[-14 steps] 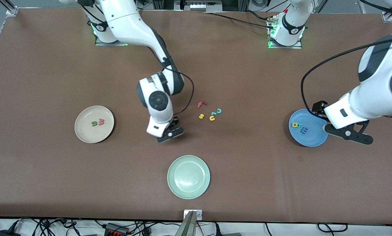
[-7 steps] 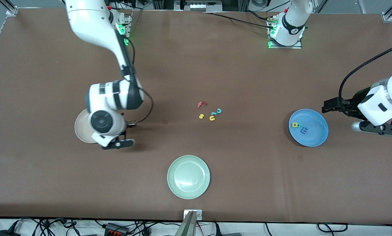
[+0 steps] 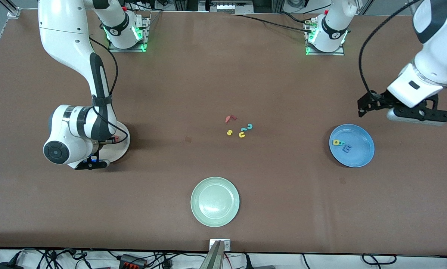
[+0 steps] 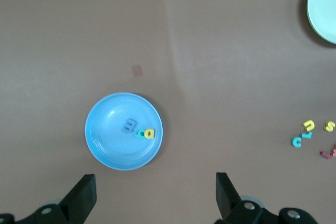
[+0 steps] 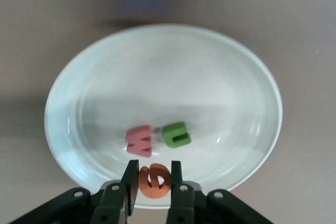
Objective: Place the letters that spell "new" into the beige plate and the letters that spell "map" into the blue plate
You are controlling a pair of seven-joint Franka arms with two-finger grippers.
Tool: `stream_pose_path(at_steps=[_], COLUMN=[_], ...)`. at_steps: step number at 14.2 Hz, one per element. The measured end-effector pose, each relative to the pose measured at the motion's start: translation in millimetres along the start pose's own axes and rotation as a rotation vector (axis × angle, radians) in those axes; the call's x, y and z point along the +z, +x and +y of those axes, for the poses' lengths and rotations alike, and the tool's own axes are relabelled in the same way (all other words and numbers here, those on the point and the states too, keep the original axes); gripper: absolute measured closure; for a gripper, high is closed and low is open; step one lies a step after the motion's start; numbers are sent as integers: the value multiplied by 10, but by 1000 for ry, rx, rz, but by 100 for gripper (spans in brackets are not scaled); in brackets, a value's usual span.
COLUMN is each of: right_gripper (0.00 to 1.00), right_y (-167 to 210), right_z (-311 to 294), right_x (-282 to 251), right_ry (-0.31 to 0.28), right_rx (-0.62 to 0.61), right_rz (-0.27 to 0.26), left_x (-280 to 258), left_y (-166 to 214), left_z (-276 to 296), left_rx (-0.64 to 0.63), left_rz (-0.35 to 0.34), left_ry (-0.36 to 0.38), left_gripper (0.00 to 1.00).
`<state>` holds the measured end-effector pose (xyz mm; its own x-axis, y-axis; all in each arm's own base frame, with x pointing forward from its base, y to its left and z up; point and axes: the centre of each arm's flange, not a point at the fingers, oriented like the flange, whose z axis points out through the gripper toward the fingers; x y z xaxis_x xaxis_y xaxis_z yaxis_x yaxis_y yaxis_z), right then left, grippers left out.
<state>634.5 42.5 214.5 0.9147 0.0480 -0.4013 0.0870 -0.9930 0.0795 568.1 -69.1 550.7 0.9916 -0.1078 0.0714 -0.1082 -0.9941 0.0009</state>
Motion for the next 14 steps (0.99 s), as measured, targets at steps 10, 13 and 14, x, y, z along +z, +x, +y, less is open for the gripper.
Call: stream_pose_path(at_steps=[10, 13, 14], right_gripper=[64, 36, 25], right_y=[-214, -211, -215], right_z=[140, 161, 192], right_x=[412, 329, 211], right_ry=[19, 21, 24], right_rx=[29, 35, 41], right_rz=[-63, -45, -24], left_x=[-33, -93, -104], left_y=[-65, -77, -87], left_z=[239, 291, 283], left_rx=[44, 52, 51], left_rz=[-14, -7, -10], left_ry=[-2, -2, -2], left_gripper=[0, 0, 0])
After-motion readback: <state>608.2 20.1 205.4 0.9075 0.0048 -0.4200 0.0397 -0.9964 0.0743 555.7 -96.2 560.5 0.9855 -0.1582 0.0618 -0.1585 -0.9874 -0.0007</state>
